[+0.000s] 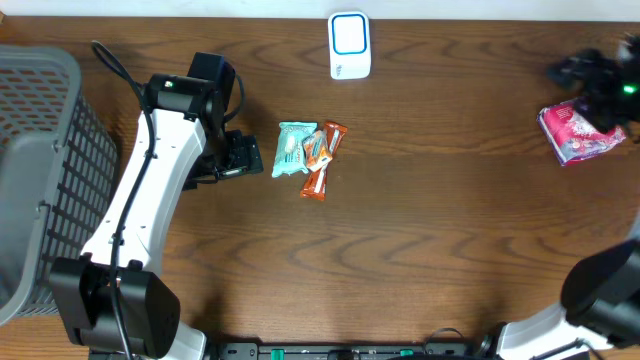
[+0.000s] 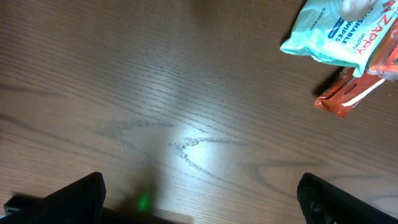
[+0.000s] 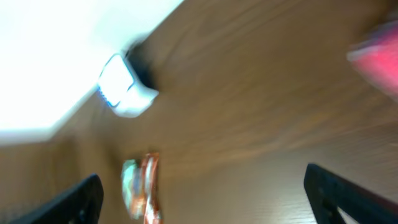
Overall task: Scan the item barcode
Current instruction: 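Reach the right gripper to the red-orange bar and grasp it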
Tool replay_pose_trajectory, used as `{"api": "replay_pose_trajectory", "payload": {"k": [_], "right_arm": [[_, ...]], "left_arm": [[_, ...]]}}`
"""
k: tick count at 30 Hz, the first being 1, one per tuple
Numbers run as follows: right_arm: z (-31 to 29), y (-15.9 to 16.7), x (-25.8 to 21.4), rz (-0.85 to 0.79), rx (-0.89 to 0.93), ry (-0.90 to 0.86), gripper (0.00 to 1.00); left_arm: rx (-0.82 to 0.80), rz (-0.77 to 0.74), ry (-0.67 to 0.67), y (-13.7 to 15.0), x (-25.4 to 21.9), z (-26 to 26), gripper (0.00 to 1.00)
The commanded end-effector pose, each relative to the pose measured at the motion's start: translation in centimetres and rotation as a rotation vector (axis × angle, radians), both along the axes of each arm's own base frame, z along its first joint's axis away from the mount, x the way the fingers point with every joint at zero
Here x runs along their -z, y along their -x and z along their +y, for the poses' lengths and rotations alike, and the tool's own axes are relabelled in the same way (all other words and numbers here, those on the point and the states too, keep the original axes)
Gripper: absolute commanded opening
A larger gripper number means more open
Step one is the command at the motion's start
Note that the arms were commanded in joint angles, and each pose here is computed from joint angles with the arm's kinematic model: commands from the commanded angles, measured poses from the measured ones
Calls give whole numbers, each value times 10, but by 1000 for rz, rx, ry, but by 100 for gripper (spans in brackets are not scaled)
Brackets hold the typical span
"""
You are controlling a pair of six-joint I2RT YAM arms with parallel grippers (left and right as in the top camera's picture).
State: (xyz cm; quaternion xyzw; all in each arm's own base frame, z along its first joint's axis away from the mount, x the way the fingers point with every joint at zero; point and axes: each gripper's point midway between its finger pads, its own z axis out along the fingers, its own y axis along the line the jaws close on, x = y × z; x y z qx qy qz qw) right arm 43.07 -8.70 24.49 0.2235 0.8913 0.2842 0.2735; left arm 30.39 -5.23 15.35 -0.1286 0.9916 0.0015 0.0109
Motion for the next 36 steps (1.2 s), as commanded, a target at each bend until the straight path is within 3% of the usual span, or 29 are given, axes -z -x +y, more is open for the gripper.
{"api": "replay_pose_trajectory", "payload": {"k": [1,8,12,15,26,29,36], "right_arm": [[78,8,-6,-30,-270,-4,99],[198,26,45,132,-541,31,95],[262,28,76,165,-624,16,67],[296,22,100,231,-572,0,57],[379,22,177,324,-585,-41,41],[399,32,197,320,-678,-51,39],[423,52,182,272,-844,-136,34]], "left_arm": [[-4,8,-18,0,2,4,98],[-4,8,-18,0,2,4,98],[-4,8,-18,0,2,4,98],[-4,8,-18,0,2,4,98],[-4,8,-18,0,2,4,98],[-4,8,-18,0,2,4,98],[-4,8,-18,0,2,4,98]]}}
